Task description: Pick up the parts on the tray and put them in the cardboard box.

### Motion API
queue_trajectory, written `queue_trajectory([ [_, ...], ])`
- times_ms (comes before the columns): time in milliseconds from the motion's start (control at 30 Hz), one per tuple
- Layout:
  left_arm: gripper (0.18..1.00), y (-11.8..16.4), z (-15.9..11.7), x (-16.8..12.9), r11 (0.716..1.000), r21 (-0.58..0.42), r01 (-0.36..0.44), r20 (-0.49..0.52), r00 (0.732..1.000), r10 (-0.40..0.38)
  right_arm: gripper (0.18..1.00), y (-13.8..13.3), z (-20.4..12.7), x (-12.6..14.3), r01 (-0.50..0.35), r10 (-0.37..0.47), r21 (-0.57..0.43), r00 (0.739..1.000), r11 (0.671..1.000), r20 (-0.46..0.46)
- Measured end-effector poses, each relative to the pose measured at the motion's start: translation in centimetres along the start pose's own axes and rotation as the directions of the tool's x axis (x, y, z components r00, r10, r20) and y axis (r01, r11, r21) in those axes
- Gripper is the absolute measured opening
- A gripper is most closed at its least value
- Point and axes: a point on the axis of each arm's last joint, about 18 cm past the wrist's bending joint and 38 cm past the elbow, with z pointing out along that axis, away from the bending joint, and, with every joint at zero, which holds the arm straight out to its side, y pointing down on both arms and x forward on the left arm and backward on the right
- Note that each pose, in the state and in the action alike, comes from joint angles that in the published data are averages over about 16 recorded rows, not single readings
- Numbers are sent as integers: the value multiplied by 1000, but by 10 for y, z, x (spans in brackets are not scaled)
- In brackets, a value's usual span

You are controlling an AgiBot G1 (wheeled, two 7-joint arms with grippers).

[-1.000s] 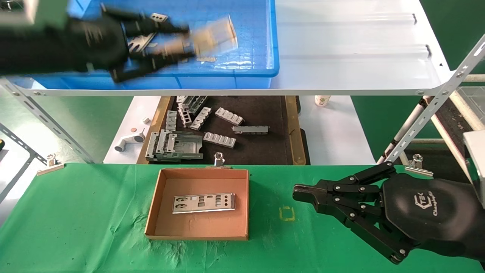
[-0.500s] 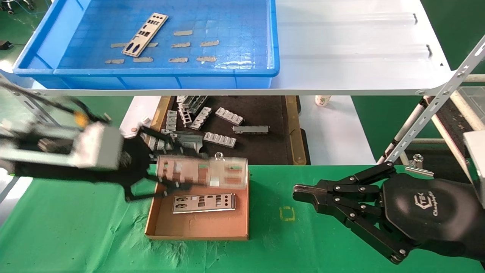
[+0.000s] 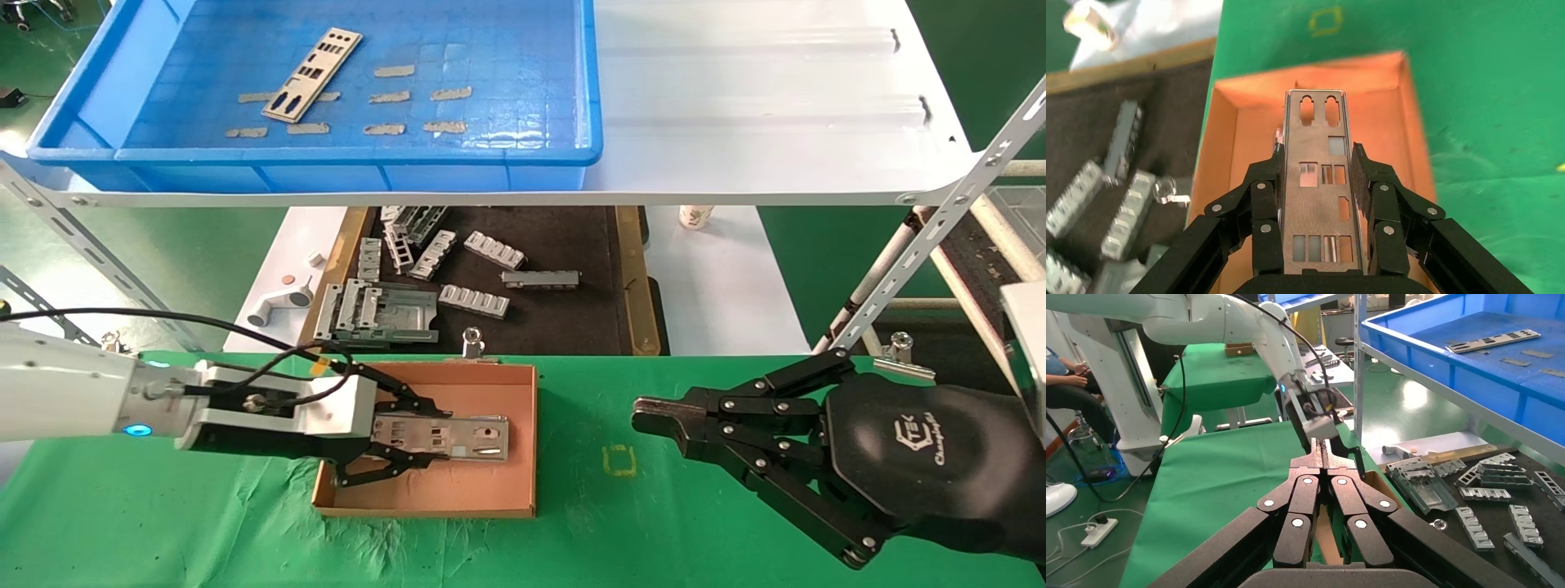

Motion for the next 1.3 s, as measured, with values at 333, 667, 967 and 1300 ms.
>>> queue_trajectory([
  [333, 422, 20, 22, 1, 998, -45, 53, 14, 999, -52, 191, 0, 0, 0, 0, 0, 0, 1000, 1000, 0],
  [667, 422, 29, 29, 0, 995, -61, 83, 30, 996, -82, 191, 0, 0, 0, 0, 0, 0, 1000, 1000, 0],
  [967, 422, 33, 32, 1, 992, -65, 107, 42, 994, -105, 191, 0, 0, 0, 0, 0, 0, 1000, 1000, 0],
  [1300, 439, 36, 34, -1, 990, -70, 126, 57, 991, -122, 191, 0, 0, 0, 0, 0, 0, 1000, 1000, 0],
])
